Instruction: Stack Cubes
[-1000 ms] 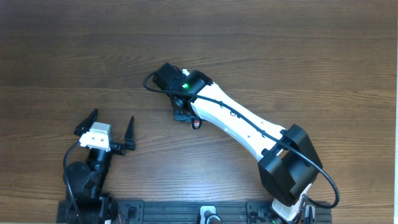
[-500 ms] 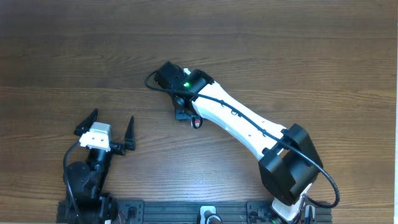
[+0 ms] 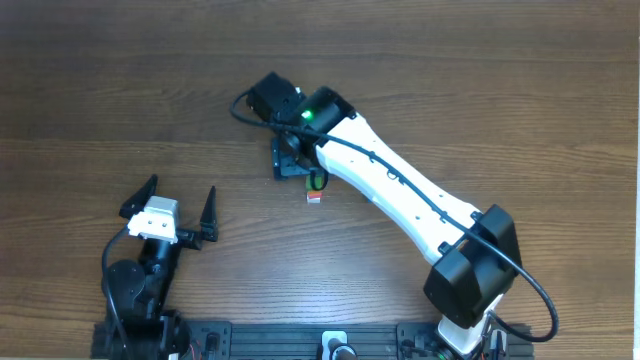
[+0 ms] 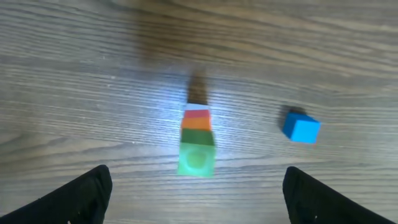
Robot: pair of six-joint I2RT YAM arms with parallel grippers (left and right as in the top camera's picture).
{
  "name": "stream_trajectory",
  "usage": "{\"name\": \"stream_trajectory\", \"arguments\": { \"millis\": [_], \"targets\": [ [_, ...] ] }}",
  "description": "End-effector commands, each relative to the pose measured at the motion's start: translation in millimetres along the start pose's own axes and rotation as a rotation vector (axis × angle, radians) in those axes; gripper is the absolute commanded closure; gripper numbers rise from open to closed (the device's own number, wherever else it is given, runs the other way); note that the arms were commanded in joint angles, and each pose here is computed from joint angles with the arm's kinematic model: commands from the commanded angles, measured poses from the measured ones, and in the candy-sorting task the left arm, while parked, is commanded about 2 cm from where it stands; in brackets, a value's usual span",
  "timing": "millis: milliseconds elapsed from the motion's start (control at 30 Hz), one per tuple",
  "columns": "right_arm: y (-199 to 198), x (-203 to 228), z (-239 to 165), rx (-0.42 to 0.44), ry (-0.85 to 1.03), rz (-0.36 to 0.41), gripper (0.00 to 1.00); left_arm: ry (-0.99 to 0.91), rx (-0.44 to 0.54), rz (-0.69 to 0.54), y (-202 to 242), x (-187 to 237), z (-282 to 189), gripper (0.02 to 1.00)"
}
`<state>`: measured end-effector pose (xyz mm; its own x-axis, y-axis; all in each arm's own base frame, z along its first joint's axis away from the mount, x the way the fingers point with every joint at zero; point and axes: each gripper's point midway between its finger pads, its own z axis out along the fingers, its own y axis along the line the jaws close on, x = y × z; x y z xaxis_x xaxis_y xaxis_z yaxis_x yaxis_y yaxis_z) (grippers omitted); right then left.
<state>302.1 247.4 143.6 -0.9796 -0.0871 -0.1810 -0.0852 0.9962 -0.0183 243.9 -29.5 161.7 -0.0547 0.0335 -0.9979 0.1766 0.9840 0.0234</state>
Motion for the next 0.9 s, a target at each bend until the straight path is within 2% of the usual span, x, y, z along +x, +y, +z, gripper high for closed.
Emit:
{"name": "stream_trajectory", "arguments": {
  "millis": [33, 167, 367, 600, 700, 900],
  "targets": [
    [-42, -11, -9, 0.034, 0.022, 0.05, 0.139, 0.001, -0.002, 0.014, 0, 2, 0, 0.02],
    [-66, -10, -7, 0.062, 0.067, 0.065, 0.141, 0.001, -0.002, 0.014, 0, 2, 0, 0.02],
    [-85, -12, 5, 0.043, 0.109, 0.066, 0.154, 0.001, -0.001, 0.014, 0, 2, 0, 0.018],
    [-97, 13, 52, 0.028, 0.203, 0.061, 0.174, 0.001, -0.002, 0.014, 0, 2, 0, 0.02],
    [-95, 21, 74, -0.012, 0.217, 0.063, 0.172, 0.001, -0.002, 0.014, 0, 2, 0, 0.018],
    [-104, 33, 103, -0.031, 0.229, 0.095, 0.174, 0.001, -0.002, 0.014, 0, 2, 0, 0.018]
  ]
}}
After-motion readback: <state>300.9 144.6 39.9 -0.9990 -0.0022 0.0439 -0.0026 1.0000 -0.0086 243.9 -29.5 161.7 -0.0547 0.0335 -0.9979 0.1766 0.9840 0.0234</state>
